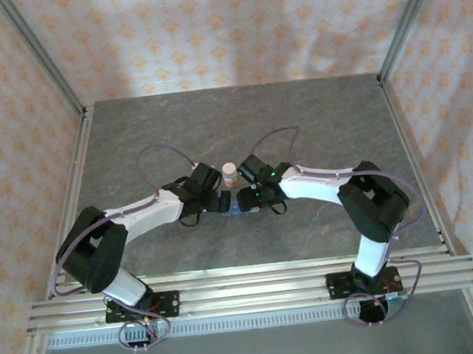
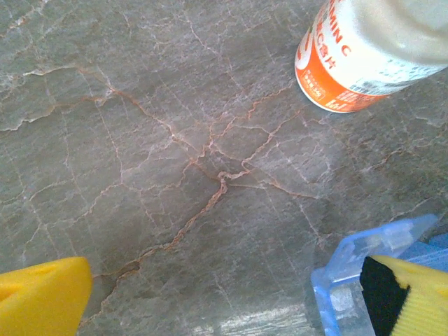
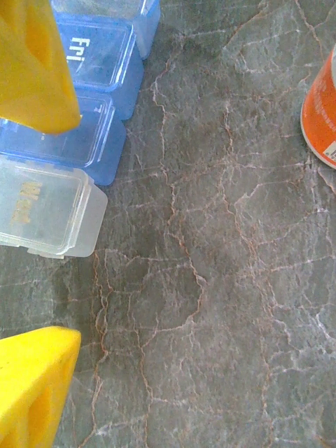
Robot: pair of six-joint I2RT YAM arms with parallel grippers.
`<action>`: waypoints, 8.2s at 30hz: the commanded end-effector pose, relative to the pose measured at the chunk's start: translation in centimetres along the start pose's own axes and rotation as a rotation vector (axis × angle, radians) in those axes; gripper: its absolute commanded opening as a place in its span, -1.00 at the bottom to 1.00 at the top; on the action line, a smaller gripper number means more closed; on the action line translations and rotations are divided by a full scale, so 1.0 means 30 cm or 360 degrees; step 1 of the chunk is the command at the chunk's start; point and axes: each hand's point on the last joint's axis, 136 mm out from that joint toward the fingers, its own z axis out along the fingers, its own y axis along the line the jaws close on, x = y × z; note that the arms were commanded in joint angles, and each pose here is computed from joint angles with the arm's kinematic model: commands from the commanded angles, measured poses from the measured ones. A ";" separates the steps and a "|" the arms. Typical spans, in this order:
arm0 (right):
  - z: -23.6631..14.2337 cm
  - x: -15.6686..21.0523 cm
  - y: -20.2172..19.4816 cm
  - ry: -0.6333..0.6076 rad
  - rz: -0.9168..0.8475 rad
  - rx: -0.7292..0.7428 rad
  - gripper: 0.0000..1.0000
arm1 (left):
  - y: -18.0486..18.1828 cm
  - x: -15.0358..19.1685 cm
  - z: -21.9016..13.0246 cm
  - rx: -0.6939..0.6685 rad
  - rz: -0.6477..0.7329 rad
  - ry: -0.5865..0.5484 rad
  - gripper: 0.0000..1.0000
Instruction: Sort the pills into containers
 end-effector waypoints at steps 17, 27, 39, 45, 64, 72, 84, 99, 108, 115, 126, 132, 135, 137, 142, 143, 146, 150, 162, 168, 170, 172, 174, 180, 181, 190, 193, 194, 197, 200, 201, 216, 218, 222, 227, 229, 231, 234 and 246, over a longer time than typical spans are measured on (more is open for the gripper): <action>0.013 0.055 -0.048 0.0101 0.0031 0.0094 0.50 | 0.009 -0.051 -0.024 -0.0014 0.0021 -0.0069 1.00; -0.105 -0.028 -0.005 -0.0050 0.0006 0.0020 0.58 | -0.006 -0.158 -0.170 0.0087 -0.0031 -0.0262 1.00; -0.124 0.045 0.030 0.0012 -0.0131 -0.0145 0.62 | 0.075 -0.217 -0.275 0.0080 -0.0157 -0.0409 1.00; -0.098 0.110 0.043 0.0072 -0.0242 -0.0129 0.62 | 0.116 -0.222 -0.284 0.0069 -0.0200 -0.0426 1.00; -0.015 0.032 0.059 0.0010 -0.0189 0.0043 0.48 | 0.150 -0.214 -0.269 0.0105 -0.0313 -0.0436 1.00; -0.125 0.043 0.081 -0.0013 -0.0223 -0.0066 0.50 | 0.154 -0.218 -0.281 0.0128 -0.0370 -0.0465 1.00; -0.220 -0.269 0.074 -0.0179 -0.0039 0.0054 0.69 | 0.283 -0.216 -0.335 -0.0055 -0.0591 -0.0565 1.00; -0.009 -0.376 0.139 0.0021 -0.0082 0.0107 0.58 | 0.332 -0.199 -0.382 -0.0056 -0.0658 -0.0618 1.00; 0.038 -0.368 0.146 0.0069 -0.0080 0.0100 0.28 | 0.333 -0.192 -0.379 -0.0047 -0.0671 -0.0618 1.00; 0.048 -0.366 0.147 0.0078 -0.0088 0.0098 -0.11 | 0.332 -0.189 -0.377 -0.0038 -0.0685 -0.0619 1.00; -0.230 -0.417 0.136 -0.0213 -0.0082 0.0055 -0.44 | 0.327 -0.188 -0.372 -0.0022 -0.0691 -0.0614 1.00; -0.320 -0.279 0.145 -0.0194 -0.0092 -0.0076 -0.45 | 0.311 -0.199 -0.352 0.0014 -0.0698 -0.0607 1.00; -0.319 -0.181 0.157 -0.0150 -0.0139 -0.0097 -0.46 | 0.307 -0.209 -0.350 0.0018 -0.0696 -0.0606 0.99; -0.308 -0.119 0.177 -0.0118 -0.0170 -0.0116 -0.45 | 0.306 -0.218 -0.353 0.0020 -0.0698 -0.0612 1.00; -0.253 0.006 0.235 -0.0038 -0.0254 -0.0133 -0.46 | 0.299 -0.234 -0.355 0.0029 -0.0697 -0.0613 1.00; -0.244 0.024 0.249 -0.0032 -0.0268 -0.0136 -0.47 | 0.299 -0.236 -0.356 0.0028 -0.0696 -0.0615 1.00; -0.213 0.072 0.286 -0.0002 -0.0294 -0.0149 -0.48 | 0.303 -0.238 -0.362 0.0023 -0.0700 -0.0625 1.00; -0.176 0.110 0.324 0.0027 -0.0325 -0.0155 -0.49 | 0.305 -0.243 -0.369 0.0022 -0.0703 -0.0641 1.00; -0.099 0.057 0.322 -0.0015 -0.0368 -0.0010 -0.54 | 0.305 -0.240 -0.372 0.0038 -0.0752 -0.0647 1.00; -0.084 0.024 0.284 -0.0025 -0.0332 0.0026 -0.55 | 0.303 -0.233 -0.365 0.0045 -0.0753 -0.0637 1.00; -0.086 0.011 0.266 -0.0029 -0.0311 0.0032 -0.55 | 0.302 -0.233 -0.366 0.0047 -0.0754 -0.0640 1.00; -0.086 0.004 0.254 -0.0030 -0.0300 0.0034 -0.55 | 0.301 -0.233 -0.362 0.0050 -0.0756 -0.0639 1.00; -0.086 -0.008 0.241 -0.0039 -0.0282 0.0040 -0.55 | 0.299 -0.232 -0.357 0.0053 -0.0757 -0.0634 1.00; -0.073 -0.035 0.204 -0.0046 -0.0231 0.0060 -0.55 | 0.293 -0.233 -0.349 0.0065 -0.0757 -0.0626 1.00; -0.072 -0.038 0.200 -0.0045 -0.0225 0.0062 -0.56 | 0.293 -0.232 -0.348 0.0064 -0.0757 -0.0624 1.00; -0.070 -0.023 0.142 -0.0029 -0.0226 0.0121 -0.57 | 0.289 -0.235 -0.346 0.0075 -0.0758 -0.0624 1.00; -0.070 -0.023 0.133 -0.0033 -0.0213 0.0122 -0.57 | 0.286 -0.237 -0.341 0.0082 -0.0760 -0.0622 1.00; -0.069 -0.025 0.133 -0.0036 -0.0210 0.0120 -0.57 | 0.284 -0.237 -0.340 0.0086 -0.0759 -0.0620 1.00; -0.066 -0.031 0.132 -0.0042 -0.0208 0.0125 -0.57 | 0.282 -0.236 -0.338 0.0093 -0.0761 -0.0614 1.00; -0.062 -0.039 0.127 -0.0043 -0.0199 0.0130 -0.57 | 0.282 -0.231 -0.334 0.0090 -0.0761 -0.0607 1.00; -0.062 -0.039 0.124 -0.0043 -0.0196 0.0134 -0.57 | 0.283 -0.230 -0.334 0.0090 -0.0761 -0.0607 1.00; -0.151 -0.058 0.163 -0.0058 -0.0156 0.0030 -0.57 | 0.242 -0.239 -0.338 0.0196 -0.0726 -0.0588 1.00; -0.192 -0.068 0.172 -0.0082 -0.0141 0.0002 -0.57 | 0.228 -0.242 -0.335 0.0229 -0.0717 -0.0576 1.00; -0.287 -0.108 0.177 -0.0136 -0.0147 -0.0007 -0.56 | 0.197 -0.263 -0.326 0.0305 -0.0707 -0.0576 1.00; -0.388 -0.200 0.161 -0.0181 -0.0057 -0.0128 -0.56 | 0.209 -0.281 -0.307 0.0274 -0.0733 -0.0618 1.00; -0.432 -0.253 0.142 -0.0197 0.0023 -0.0220 -0.56 | 0.202 -0.286 -0.304 0.0273 -0.0656 -0.0616 1.00; -0.471 -0.295 0.132 -0.0199 0.0067 -0.0295 -0.55 | 0.172 -0.305 -0.317 0.0327 -0.0519 -0.0635 1.00; -0.533 -0.354 0.108 -0.0215 0.0104 -0.0352 -0.55 | 0.126 -0.342 -0.342 0.0447 -0.0378 -0.0733 0.99; -0.642 -0.496 0.128 -0.0127 0.0138 -0.0722 -0.54 | -0.083 -0.505 -0.474 0.0882 0.0238 -0.1337 0.99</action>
